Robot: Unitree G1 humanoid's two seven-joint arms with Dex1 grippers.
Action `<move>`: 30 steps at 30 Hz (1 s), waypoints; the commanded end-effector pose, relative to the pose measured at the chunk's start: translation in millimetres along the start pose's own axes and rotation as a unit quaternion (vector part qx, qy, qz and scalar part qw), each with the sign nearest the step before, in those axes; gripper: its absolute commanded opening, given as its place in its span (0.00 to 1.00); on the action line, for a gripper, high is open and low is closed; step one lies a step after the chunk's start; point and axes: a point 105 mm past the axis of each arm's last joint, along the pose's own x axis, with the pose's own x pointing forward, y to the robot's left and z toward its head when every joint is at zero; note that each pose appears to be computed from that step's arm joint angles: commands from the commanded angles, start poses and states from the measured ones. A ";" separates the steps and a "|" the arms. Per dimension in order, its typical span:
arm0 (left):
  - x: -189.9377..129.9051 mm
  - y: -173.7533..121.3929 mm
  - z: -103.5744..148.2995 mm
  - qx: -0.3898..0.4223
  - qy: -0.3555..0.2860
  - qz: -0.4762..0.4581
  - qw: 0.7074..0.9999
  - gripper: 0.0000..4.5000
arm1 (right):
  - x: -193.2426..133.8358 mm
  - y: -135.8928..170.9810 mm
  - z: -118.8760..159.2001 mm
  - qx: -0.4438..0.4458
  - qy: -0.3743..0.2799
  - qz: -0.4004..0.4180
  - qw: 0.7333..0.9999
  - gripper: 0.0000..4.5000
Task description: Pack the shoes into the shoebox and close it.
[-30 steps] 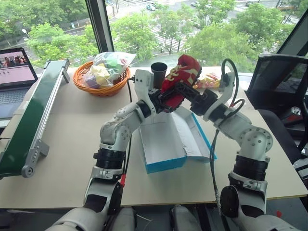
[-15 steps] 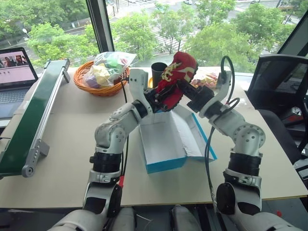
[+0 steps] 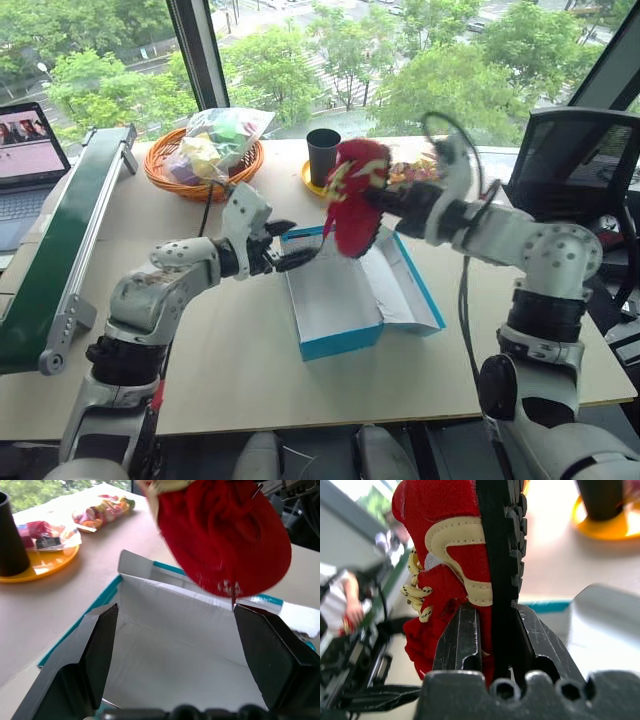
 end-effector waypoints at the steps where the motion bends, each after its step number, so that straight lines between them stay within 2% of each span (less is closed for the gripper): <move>1: -3.1 -5.8 -1.9 0.036 0.010 -0.021 0.999 0.87 | -2.7 2.9 -8.5 -0.012 0.034 0.000 0.999 0.09; 9: -11.3 -25.8 -12.0 0.050 0.037 -0.064 0.996 0.87 | 11.3 -40.8 -64.8 0.025 0.101 -0.082 0.991 0.09; 12: -17.9 -29.3 -15.0 0.046 0.051 -0.073 0.995 0.87 | 13.2 -53.7 -72.4 0.025 0.108 -0.102 0.989 0.09; 19: -22.0 -39.3 -10.3 0.035 0.047 -0.091 0.994 0.87 | 16.8 -78.4 -79.8 -0.054 0.133 -0.163 0.976 0.09; 21: -20.5 -39.1 -10.2 0.037 0.047 -0.087 0.994 0.87 | 21.4 -75.7 -80.9 -0.067 0.135 -0.157 0.976 0.31; 24: -20.5 -39.3 -10.7 0.038 0.048 -0.085 0.995 0.87 | 25.1 -69.6 -75.2 -0.075 0.126 -0.144 0.979 0.51; 30: -24.3 -38.0 -13.3 0.032 0.054 -0.084 0.994 0.87 | 20.5 -64.7 -45.2 -0.121 0.094 -0.155 0.976 0.99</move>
